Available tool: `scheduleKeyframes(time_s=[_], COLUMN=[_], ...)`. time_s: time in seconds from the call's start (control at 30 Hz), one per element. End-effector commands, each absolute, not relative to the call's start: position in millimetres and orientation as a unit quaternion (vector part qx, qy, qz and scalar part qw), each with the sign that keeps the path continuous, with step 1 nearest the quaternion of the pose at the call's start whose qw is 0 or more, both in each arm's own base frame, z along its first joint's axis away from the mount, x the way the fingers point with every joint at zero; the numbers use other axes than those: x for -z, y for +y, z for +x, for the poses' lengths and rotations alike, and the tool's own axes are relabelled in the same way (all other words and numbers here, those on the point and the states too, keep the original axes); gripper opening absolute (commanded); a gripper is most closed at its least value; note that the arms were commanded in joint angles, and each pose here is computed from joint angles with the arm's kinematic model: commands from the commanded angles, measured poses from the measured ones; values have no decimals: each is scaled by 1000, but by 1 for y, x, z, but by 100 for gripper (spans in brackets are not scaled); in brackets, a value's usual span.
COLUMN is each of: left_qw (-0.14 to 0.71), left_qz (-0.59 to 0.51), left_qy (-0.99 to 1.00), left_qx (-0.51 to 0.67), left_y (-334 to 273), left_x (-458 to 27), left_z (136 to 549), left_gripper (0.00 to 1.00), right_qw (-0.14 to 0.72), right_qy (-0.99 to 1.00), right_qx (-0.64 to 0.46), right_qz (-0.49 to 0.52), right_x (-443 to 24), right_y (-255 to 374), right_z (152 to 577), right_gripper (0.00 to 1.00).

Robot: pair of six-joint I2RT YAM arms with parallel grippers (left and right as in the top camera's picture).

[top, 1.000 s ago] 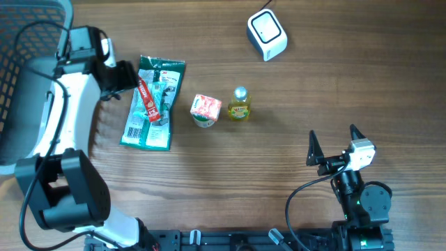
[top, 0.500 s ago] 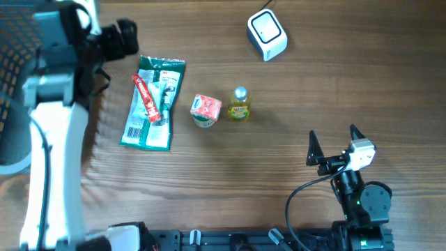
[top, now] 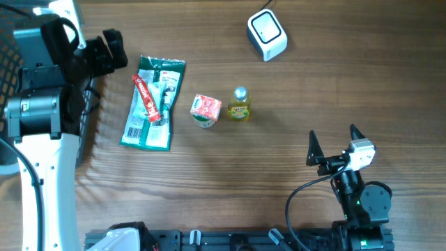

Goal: Scan the item barcode

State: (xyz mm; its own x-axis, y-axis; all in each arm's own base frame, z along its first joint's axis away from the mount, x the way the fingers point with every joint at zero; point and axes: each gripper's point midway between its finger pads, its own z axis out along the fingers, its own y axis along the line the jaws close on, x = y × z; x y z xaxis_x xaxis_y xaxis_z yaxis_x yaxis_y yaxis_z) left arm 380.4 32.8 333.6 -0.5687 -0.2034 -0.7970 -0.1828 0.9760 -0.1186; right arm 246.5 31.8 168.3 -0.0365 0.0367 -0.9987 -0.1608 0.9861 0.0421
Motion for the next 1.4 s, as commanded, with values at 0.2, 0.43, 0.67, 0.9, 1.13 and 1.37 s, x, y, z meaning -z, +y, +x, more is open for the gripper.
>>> scheduleKeyframes(time_s=[0.2,0.43,0.67,0.9,1.13,1.37], left_qw=[423,423,423,423,423,423], left_qz=[-111,-111,-111,-111,-111,-111], left_qy=[899,899,899,899,899,899], left_qx=[3,3,3,3,3,3], left_y=[35,35,35,35,35,35], left_x=[-323,-323,-323,-323,-323,-323], left_z=[371,371,371,371,371,371], left_gripper=[100,100,100,100,100,100], right_qw=[695,695,695,695,689,639], right_qy=[714,714,714,714,715,709], right_qx=[-71,-71,-71,-71,-117,-290], right_qz=[-51,-51,-51,-51,-7,74], right_x=[-170,-170,-170,-170,-170,-174], right_y=[33,33,33,33,34,58], right_z=[246,246,246,246,246,239], right_gripper=[100,100,100,100,100,100])
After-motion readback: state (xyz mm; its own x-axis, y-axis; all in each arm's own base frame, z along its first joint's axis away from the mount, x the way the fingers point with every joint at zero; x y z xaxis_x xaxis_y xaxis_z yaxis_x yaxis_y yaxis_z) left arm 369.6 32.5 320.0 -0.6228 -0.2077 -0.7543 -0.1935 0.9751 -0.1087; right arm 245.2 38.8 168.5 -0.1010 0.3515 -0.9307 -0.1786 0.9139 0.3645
